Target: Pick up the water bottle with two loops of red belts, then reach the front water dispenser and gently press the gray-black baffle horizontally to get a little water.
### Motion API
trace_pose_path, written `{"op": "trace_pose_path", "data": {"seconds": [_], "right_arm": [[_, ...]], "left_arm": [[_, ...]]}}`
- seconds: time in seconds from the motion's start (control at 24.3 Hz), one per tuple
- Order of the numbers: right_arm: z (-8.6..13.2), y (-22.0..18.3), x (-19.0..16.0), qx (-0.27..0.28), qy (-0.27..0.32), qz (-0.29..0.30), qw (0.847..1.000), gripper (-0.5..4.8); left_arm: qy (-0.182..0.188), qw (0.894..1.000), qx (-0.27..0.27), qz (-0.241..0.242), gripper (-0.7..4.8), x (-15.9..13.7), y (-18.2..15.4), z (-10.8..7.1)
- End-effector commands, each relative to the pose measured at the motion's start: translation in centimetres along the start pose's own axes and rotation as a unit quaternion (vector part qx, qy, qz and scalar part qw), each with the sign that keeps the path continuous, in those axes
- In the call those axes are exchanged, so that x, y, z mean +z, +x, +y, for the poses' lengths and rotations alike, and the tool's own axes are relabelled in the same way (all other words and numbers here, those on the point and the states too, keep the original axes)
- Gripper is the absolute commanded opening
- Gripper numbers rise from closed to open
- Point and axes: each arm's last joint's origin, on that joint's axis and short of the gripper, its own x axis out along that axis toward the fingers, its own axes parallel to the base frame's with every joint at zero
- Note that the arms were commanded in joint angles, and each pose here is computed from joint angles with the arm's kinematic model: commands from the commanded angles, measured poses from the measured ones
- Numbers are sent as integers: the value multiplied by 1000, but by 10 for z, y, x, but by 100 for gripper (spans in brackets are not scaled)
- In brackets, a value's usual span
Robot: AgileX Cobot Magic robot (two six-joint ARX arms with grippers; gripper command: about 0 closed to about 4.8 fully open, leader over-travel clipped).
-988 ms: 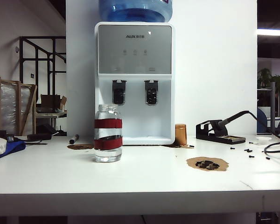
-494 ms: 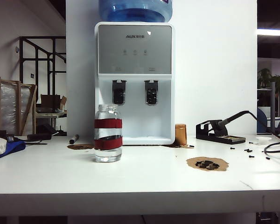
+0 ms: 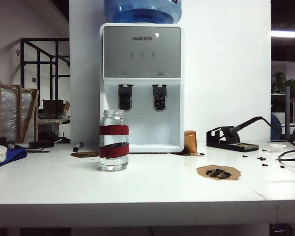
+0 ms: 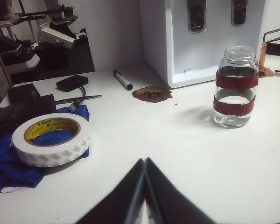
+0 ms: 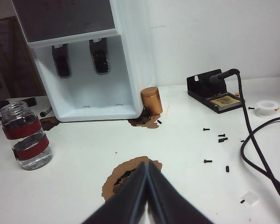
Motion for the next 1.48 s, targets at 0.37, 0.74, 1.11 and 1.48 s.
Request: {"op": "trace_pose_path", "data": {"seconds": [0.37,0.74,1.11,1.48], "right_arm": [[0,0,-1,9,1,3,1000,-1],[0,0,-1,9,1,3,1000,-1],[0,0,-1,9,1,3,1000,-1],[0,0,-3,8,2,12,1000,-1]], "left_arm": [[1,1000,2,0,-5,0,0,0],[1,1000,2,0,-5,0,0,0],[1,1000,2,0,-5,0,0,0],[1,1000,2,0,-5,0,0,0]]}}
